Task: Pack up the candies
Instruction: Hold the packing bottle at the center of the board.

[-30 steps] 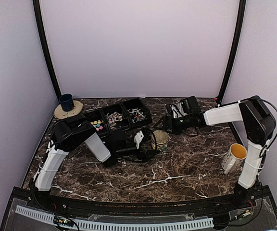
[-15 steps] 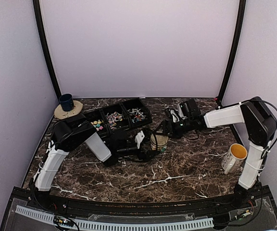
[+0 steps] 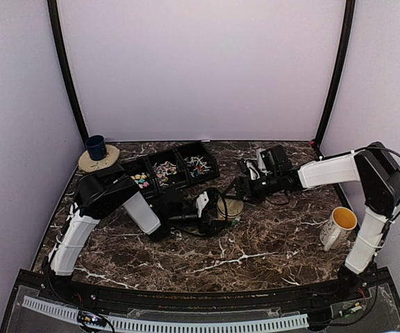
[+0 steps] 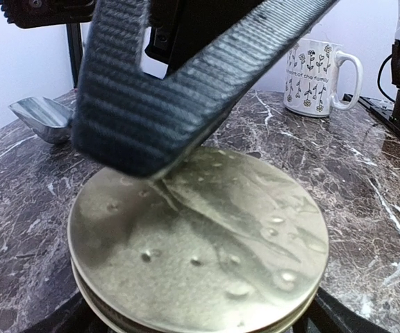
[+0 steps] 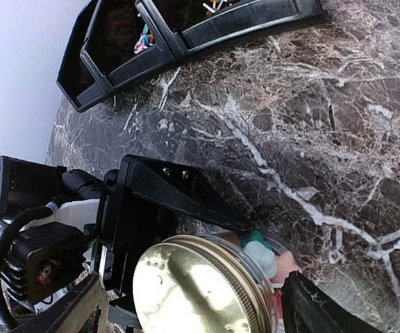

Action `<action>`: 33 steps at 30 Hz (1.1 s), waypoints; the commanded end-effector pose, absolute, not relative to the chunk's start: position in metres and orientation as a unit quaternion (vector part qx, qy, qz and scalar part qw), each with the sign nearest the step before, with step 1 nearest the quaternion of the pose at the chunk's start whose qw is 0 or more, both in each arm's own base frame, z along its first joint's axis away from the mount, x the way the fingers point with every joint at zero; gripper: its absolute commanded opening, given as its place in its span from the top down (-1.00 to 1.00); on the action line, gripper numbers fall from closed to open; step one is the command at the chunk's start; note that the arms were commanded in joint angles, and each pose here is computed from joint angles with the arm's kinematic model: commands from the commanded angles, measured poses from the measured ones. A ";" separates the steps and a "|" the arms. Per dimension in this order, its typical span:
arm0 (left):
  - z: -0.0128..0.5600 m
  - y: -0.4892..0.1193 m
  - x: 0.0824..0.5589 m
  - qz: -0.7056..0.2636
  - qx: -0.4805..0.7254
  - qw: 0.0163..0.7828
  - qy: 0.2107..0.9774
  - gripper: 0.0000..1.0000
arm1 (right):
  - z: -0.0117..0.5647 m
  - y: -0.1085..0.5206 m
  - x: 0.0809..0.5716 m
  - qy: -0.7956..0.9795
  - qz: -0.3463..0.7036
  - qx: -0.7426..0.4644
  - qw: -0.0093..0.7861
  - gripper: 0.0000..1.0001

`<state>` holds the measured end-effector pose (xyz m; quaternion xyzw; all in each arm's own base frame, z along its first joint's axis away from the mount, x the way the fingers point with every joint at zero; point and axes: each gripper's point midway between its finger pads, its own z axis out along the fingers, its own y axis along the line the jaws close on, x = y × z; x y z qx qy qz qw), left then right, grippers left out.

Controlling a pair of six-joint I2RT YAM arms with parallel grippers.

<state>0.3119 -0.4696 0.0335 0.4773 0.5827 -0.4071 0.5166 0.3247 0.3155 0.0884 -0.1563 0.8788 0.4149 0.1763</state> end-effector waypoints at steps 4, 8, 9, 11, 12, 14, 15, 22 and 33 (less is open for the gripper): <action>-0.038 -0.458 0.272 -0.408 0.526 0.418 0.618 -0.89 | 0.099 0.320 0.313 0.872 0.425 -0.168 0.177 -0.72; -0.041 -0.459 0.270 -0.409 0.530 0.412 0.618 -0.90 | 0.096 0.322 0.308 0.872 0.425 -0.171 0.172 -0.72; -0.041 -0.459 0.270 -0.408 0.530 0.413 0.619 -0.90 | 0.096 0.322 0.308 0.872 0.424 -0.170 0.172 -0.72; -0.042 -0.459 0.271 -0.406 0.531 0.413 0.619 -0.90 | 0.096 0.322 0.307 0.873 0.423 -0.170 0.173 -0.72; -0.044 -0.459 0.271 -0.406 0.531 0.411 0.620 -0.90 | 0.097 0.322 0.307 0.872 0.424 -0.170 0.173 -0.72; -0.045 -0.460 0.269 -0.408 0.533 0.408 0.619 -0.90 | 0.097 0.324 0.306 0.872 0.426 -0.172 0.171 -0.72; -0.045 -0.460 0.270 -0.408 0.533 0.408 0.619 -0.90 | 0.097 0.324 0.306 0.872 0.425 -0.173 0.171 -0.72; -0.049 -0.459 0.267 -0.411 0.537 0.403 0.617 -0.77 | 0.105 0.311 0.309 0.881 0.377 -0.202 0.203 -0.74; -0.046 -0.459 0.251 -0.440 0.554 0.390 0.590 -0.80 | 0.145 0.276 0.308 0.855 0.266 -0.316 0.315 -0.95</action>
